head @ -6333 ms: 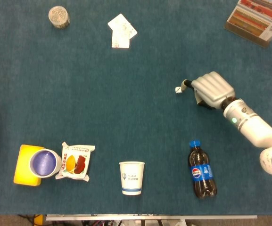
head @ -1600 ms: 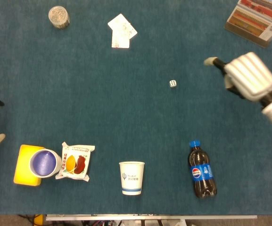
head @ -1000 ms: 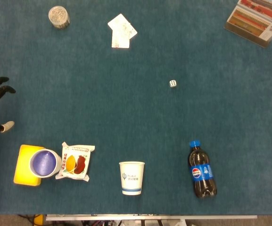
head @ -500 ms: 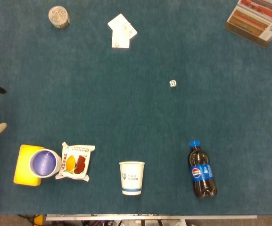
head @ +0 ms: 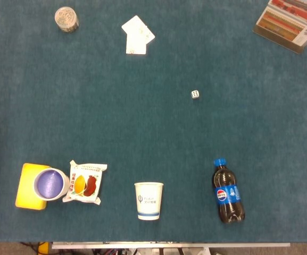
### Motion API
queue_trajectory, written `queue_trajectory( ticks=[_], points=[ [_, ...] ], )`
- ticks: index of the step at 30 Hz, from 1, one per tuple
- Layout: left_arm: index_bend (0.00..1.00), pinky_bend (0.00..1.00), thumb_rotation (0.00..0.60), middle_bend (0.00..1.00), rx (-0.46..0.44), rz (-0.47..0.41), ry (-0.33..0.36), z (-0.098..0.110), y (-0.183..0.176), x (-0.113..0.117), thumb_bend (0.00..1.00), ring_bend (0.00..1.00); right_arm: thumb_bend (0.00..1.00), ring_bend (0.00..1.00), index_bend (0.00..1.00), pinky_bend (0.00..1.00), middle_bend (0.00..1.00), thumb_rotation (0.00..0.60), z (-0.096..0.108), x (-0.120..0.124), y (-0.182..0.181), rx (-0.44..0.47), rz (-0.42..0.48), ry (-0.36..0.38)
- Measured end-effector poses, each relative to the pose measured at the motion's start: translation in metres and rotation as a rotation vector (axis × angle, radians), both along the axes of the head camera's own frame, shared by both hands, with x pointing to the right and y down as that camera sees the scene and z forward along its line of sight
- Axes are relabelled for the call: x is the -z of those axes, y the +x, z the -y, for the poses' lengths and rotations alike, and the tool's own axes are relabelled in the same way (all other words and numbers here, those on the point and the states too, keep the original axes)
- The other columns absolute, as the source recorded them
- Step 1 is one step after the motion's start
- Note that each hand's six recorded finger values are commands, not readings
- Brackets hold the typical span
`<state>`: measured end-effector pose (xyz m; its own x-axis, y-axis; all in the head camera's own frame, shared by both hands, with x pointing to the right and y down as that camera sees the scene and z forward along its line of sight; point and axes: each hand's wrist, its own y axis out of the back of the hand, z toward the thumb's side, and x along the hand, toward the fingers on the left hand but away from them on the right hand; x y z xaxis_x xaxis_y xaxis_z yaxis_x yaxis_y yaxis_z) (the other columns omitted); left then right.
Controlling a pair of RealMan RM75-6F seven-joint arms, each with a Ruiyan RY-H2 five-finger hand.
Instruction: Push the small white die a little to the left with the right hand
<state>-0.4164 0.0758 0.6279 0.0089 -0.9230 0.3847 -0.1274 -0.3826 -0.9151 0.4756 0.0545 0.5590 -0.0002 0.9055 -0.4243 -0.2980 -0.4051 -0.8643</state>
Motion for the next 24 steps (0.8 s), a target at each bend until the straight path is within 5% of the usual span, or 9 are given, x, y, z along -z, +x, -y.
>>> queue_trajectory(
  ticks=[24],
  points=[
    [0.27,0.26,0.6,0.16,0.029,0.027,0.006,-0.002,-0.011,0.004,0.15,0.05,0.5,0.29,0.38,0.64,0.41,0.6,0.009,-0.001,-0.01,0.02,0.054,0.001]
  ],
)
